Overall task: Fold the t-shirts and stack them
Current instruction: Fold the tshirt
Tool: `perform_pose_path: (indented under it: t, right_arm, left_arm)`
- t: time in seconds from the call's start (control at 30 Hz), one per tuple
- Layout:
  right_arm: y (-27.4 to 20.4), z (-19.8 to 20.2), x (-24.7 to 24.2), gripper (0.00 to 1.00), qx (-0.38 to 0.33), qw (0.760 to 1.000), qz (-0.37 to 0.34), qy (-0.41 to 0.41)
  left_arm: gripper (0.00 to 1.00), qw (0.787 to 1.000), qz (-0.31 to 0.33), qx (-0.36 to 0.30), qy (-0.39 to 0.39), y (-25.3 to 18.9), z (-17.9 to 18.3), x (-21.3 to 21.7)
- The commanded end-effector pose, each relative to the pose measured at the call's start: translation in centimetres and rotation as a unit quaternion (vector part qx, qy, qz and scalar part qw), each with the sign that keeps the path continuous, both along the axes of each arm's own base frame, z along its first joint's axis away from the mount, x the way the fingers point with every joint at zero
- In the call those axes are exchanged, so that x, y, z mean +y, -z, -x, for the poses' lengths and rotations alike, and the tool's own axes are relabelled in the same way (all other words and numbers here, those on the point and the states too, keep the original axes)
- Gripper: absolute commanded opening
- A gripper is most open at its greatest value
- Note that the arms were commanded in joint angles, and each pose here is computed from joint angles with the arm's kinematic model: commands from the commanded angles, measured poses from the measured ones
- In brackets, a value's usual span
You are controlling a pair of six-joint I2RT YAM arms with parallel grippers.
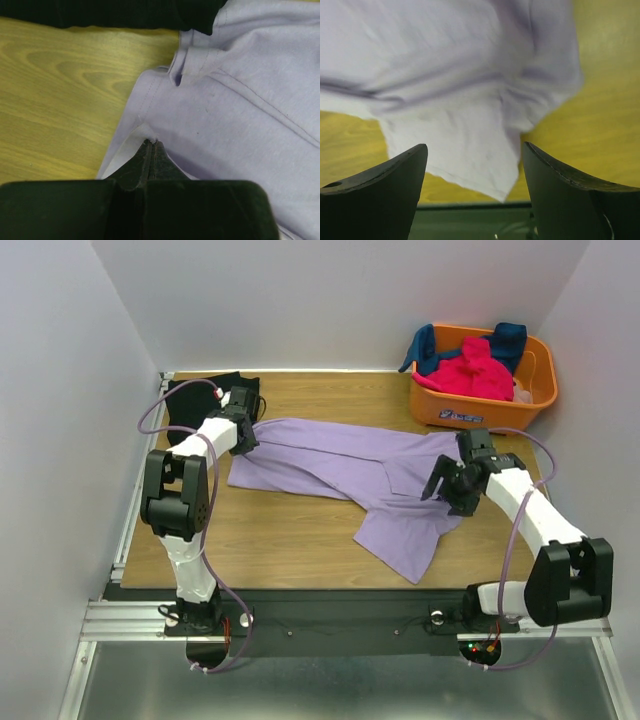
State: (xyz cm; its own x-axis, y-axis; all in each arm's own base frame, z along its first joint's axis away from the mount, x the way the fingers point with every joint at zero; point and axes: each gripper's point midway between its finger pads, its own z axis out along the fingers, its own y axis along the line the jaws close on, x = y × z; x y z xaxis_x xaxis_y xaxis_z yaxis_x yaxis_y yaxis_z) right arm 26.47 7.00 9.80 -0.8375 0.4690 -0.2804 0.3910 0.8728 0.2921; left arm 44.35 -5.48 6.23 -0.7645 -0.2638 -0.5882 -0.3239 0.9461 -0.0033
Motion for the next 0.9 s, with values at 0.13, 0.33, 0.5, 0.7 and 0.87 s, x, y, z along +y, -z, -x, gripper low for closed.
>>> perform_pose_path:
  t: [0.13, 0.33, 0.5, 0.7, 0.87]
  right_arm:
    - [2.2, 8.4, 1.8, 0.81, 0.115, 0.993, 0.000, 0.002]
    - [3.5, 12.8, 2.5, 0.79, 0.161, 0.987, 0.007, 0.003]
    - [4.1, 15.6, 3.8, 0.75, 0.173, 0.985, -0.006, -0.002]
    - [4.9, 16.2, 6.9, 0.71, 0.161, 0.987, -0.009, -0.017]
    - [6.1, 15.6, 7.0, 0.70, 0.153, 0.988, 0.024, -0.009]
  left_arm:
    - [0.00, 1.000, 0.004, -0.021, 0.012, -1.5, -1.5, -0.3]
    - [0.00, 1.000, 0.005, -0.022, 0.018, -1.5, -1.4, -0.4]
    - [0.00, 1.000, 0.002, -0.021, 0.022, -1.5, -1.2, -0.3]
    - [0.00, 0.999, -0.001, -0.019, 0.030, -1.4, -1.1, -0.3]
    - [0.00, 0.999, -0.006, -0.018, 0.038, -1.6, -0.9, -0.2]
